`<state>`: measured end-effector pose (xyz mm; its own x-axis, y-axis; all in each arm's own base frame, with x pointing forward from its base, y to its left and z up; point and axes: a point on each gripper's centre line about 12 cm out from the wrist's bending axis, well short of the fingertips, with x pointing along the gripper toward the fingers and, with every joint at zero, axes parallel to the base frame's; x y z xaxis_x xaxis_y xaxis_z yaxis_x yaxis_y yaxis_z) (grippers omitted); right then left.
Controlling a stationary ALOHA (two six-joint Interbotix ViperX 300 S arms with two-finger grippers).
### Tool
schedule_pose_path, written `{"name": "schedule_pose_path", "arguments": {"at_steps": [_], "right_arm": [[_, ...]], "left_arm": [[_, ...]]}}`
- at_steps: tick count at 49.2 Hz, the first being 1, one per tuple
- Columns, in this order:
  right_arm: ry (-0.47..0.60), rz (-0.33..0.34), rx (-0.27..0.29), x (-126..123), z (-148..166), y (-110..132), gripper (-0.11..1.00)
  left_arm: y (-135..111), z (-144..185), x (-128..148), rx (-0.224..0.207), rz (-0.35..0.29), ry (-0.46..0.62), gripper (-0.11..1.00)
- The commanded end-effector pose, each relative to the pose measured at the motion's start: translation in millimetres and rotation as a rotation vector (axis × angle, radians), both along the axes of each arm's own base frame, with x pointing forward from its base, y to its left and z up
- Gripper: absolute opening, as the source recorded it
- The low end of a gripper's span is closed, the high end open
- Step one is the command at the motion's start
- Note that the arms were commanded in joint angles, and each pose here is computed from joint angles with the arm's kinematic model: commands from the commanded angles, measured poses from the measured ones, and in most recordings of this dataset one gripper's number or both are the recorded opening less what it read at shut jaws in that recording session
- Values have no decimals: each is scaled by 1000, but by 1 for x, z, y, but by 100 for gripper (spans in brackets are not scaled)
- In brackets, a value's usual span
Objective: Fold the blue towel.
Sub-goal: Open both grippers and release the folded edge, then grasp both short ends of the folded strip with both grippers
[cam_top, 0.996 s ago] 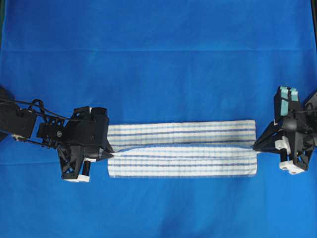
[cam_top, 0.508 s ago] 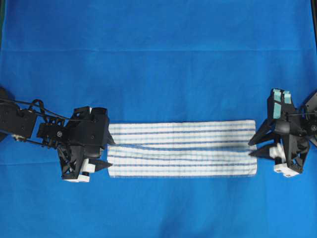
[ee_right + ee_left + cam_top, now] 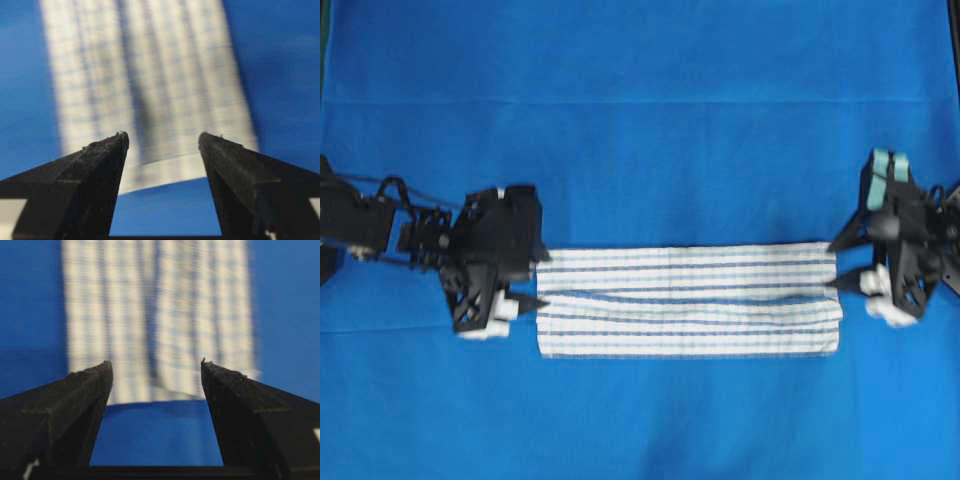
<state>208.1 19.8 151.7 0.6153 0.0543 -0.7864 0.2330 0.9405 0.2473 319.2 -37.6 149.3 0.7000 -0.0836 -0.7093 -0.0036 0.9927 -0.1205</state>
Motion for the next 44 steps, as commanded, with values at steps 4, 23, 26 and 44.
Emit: {"name": "schedule_pose_path", "arguments": {"at_steps": [4, 23, 26, 44], "right_arm": [[-3, -47, -51, 5, 3, -19, 65], [54, -57, -67, 6, -13, -25, 65], [66, -55, -66, 7, -18, -24, 65], [154, -58, -60, 12, -54, -26, 65]], "left_arm": [[15, 11, 6, 0, 46, -37, 65], [17, -4, 5, 3, 52, 7, 65], [17, -13, 5, 5, 52, 32, 65], [19, -47, 7, 12, 57, 101, 65]]}}
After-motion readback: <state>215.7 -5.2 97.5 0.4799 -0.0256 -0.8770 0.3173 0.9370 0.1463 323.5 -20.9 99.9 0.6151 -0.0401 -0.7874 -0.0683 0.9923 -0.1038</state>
